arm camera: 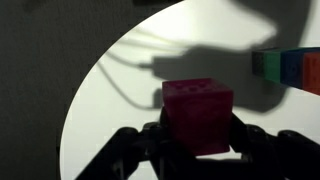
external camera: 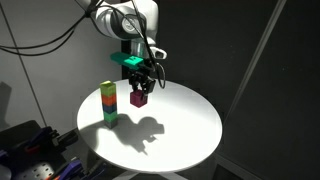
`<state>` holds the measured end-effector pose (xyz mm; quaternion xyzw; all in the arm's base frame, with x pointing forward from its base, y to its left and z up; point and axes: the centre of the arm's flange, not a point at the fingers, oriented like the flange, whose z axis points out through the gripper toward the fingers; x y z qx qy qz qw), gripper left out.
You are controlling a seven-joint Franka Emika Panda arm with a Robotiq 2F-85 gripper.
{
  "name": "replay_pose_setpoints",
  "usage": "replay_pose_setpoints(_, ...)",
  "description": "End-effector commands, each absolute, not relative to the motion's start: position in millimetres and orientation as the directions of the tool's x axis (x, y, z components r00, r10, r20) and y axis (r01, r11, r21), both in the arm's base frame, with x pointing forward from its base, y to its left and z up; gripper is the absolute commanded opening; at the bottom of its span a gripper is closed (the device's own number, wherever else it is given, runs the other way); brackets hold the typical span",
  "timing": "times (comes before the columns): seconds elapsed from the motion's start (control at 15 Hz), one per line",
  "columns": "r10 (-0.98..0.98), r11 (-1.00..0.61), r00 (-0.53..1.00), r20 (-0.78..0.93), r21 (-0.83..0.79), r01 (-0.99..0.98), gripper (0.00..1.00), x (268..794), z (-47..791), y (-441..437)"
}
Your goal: Put the pink block on the table
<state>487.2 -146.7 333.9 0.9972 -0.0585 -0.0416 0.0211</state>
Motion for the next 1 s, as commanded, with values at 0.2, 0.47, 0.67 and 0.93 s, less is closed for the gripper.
replay_pose_setpoints(0.2, -0.114, -0.993, 0.991, -0.076, 0.047, -0.111, 0.28, 486.7, 332.6, -145.0)
replay_pose_setpoints(0.47, -0.098, -0.995, 0.993, -0.071, 0.045, -0.095, 0.28, 486.7, 324.1, -140.4)
replay_pose_setpoints(0.67, -0.084, -0.996, 0.994, -0.066, 0.048, -0.081, 0.28, 487.4, 316.9, -138.6)
replay_pose_setpoints(0.93, -0.077, -0.996, 0.995, -0.061, 0.051, -0.074, 0.28, 488.9, 304.9, -139.3)
